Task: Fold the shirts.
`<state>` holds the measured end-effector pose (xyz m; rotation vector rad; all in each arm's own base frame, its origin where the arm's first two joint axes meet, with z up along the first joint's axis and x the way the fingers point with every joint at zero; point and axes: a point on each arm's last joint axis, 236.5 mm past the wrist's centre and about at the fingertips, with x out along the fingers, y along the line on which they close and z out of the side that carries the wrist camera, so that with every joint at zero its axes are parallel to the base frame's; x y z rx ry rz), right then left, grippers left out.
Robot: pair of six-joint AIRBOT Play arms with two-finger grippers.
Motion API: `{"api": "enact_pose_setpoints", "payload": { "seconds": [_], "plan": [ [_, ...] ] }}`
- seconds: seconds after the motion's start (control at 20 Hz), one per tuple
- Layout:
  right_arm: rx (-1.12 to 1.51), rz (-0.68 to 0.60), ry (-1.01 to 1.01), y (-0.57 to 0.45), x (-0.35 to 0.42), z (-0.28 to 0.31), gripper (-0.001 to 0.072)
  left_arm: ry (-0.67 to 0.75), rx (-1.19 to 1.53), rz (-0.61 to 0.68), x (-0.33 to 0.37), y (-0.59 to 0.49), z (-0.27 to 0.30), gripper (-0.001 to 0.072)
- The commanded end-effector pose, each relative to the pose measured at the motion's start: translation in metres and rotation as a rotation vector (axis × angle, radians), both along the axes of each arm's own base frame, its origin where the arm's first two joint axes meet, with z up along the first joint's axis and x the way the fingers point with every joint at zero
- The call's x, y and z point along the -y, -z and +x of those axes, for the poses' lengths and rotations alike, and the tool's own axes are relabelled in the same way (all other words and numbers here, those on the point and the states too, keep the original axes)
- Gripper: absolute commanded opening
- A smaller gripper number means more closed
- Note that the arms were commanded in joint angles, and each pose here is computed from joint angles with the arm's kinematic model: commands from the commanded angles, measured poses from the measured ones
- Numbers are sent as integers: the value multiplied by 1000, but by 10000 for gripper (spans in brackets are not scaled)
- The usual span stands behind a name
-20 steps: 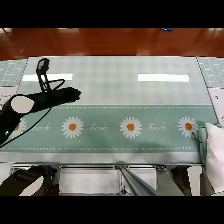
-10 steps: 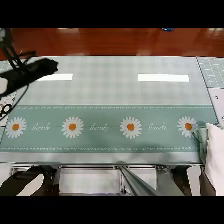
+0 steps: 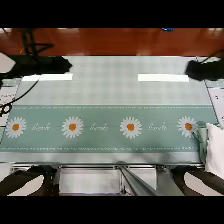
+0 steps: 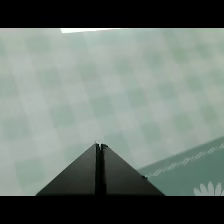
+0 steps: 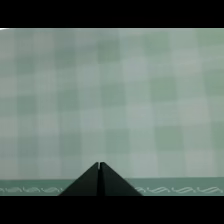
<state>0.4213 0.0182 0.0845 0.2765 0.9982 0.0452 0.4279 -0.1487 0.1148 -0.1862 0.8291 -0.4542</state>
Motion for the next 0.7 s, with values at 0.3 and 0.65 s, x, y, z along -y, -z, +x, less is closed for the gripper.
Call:
{"api": "enact_pose_setpoints", "payload": {
  "seconds": [0.3, 0.65],
  "plan": [
    [-342, -133, -166, 103, -38, -23, 21, -59, -364, 72, -18, 82, -23, 23],
    [-347, -133, -166, 103, -38, -24, 21, -41, -408, 79, -17, 87, -33, 23]
  ]
}}
